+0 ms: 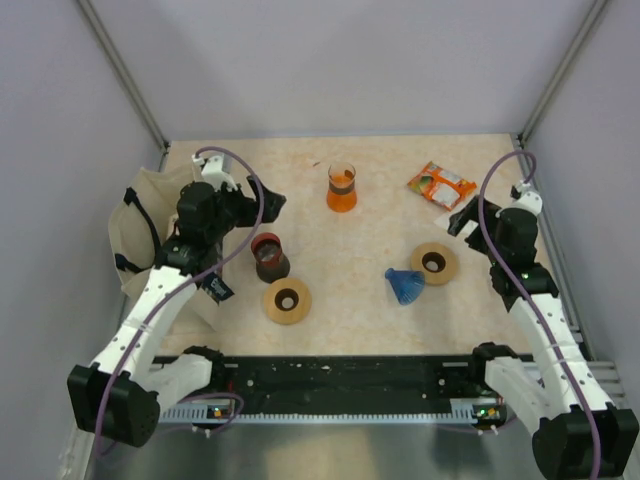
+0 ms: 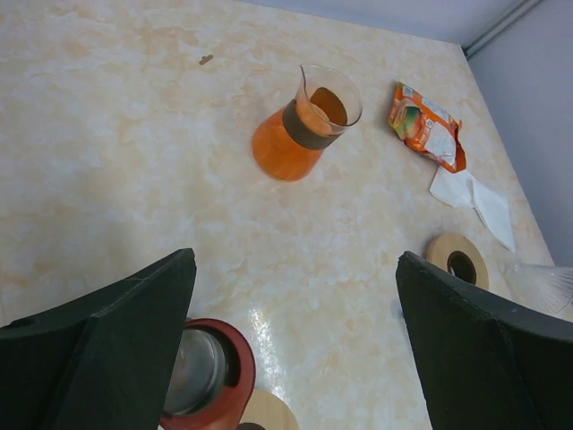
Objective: Place the coffee filter in the dripper
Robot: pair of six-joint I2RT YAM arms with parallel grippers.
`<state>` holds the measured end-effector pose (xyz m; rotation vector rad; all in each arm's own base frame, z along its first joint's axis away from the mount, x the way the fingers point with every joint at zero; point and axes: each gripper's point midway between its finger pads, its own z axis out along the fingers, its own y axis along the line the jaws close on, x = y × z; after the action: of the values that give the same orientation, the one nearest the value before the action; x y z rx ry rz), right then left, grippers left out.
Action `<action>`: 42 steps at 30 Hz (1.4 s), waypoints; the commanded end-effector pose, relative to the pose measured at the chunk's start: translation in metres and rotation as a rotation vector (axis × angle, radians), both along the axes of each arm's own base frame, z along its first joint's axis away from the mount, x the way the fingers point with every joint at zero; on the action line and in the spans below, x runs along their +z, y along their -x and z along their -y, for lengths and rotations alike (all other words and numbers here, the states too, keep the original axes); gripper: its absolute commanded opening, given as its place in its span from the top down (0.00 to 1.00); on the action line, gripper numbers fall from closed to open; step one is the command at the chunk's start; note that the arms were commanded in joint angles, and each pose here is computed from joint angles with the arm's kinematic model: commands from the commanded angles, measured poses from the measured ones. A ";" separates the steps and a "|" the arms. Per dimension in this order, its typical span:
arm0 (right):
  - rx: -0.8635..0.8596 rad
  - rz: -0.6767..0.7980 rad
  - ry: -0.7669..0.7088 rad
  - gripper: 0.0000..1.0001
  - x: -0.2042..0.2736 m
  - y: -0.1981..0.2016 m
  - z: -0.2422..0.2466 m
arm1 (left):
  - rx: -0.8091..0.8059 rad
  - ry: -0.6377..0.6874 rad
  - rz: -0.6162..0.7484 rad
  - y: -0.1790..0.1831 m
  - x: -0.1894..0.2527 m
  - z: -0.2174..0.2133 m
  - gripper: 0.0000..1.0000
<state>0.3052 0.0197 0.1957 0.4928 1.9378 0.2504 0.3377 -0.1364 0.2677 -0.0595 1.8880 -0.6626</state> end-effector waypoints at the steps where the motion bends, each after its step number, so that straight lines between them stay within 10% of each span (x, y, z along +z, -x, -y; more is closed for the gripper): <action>1: -0.050 0.046 0.019 0.01 0.013 -0.002 0.011 | -0.044 0.001 0.114 -0.006 0.020 0.010 0.01; 17: -0.090 -0.279 -0.056 0.02 -0.098 0.013 0.006 | -0.071 0.033 0.137 0.001 -0.001 0.014 0.01; 42: -0.096 -0.432 -0.140 0.39 -0.164 0.014 -0.007 | -0.059 0.020 0.147 0.019 -0.005 0.006 0.01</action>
<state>0.2881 0.0328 0.0297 0.7811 2.3360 0.2506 0.3197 -0.1437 0.2477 0.0138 1.8066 -0.7124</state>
